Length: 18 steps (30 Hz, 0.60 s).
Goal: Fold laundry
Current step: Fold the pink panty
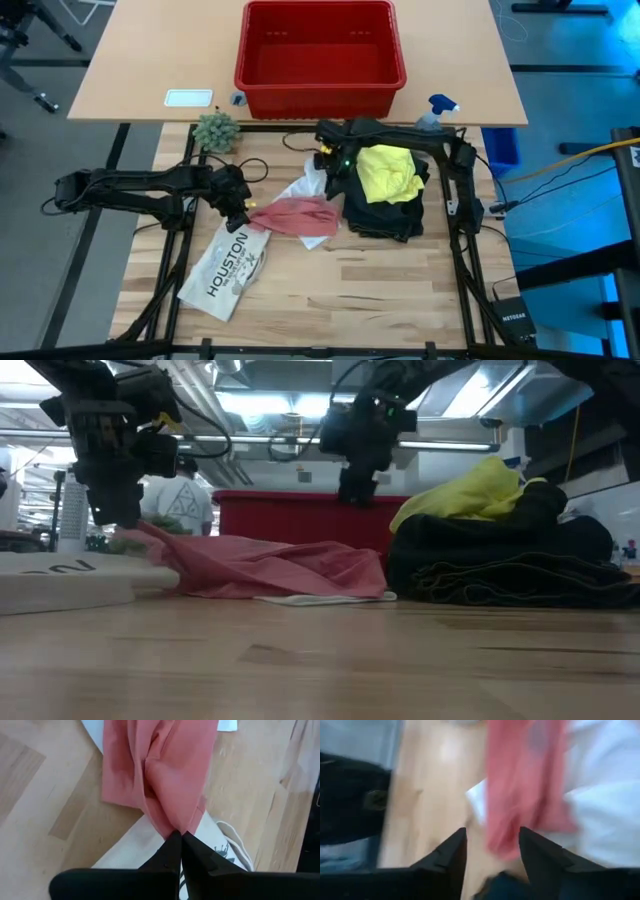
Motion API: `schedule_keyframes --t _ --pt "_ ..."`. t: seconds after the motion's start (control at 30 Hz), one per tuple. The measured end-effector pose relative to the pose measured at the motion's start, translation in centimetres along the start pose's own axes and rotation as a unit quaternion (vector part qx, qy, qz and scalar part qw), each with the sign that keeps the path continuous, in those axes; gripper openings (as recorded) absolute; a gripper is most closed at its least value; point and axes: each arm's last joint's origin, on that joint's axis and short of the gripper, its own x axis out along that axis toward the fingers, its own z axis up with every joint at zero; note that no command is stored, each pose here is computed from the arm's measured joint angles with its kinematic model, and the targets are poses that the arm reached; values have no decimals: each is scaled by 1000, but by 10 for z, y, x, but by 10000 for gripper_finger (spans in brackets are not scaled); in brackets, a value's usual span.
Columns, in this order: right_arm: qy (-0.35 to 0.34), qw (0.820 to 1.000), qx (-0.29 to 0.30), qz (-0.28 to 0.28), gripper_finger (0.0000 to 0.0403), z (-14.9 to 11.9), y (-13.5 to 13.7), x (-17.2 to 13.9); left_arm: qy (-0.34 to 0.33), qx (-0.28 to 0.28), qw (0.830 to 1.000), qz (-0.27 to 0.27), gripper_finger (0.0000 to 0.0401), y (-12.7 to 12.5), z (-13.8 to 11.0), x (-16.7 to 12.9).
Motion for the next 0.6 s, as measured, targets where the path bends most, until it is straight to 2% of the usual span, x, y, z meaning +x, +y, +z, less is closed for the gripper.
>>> schedule_keyframes --t 0.13,0.23,0.33,0.47,0.53,0.6 --pt "-36 996 -43 -73 182 16 3 7 -1 5 1000 2 0 0 0 0" --pt "-57 989 -58 -121 168 29 12 24 -1 -3 1000 2 0 0 0 0" --pt "-63 984 -65 -150 122 36 20 43 -6 -9 1000 13 0 1 0 0" --pt "-103 975 -73 -181 22 47 21 54 -14 -4 999 32 0 2 1 0" --pt "-125 973 -49 -187 13 51 13 60 -17 2 999 37 0 2 1 0" --pt "-119 975 -17 -186 15 47 -1 69 -17 11 999 38 0 2 1 0"
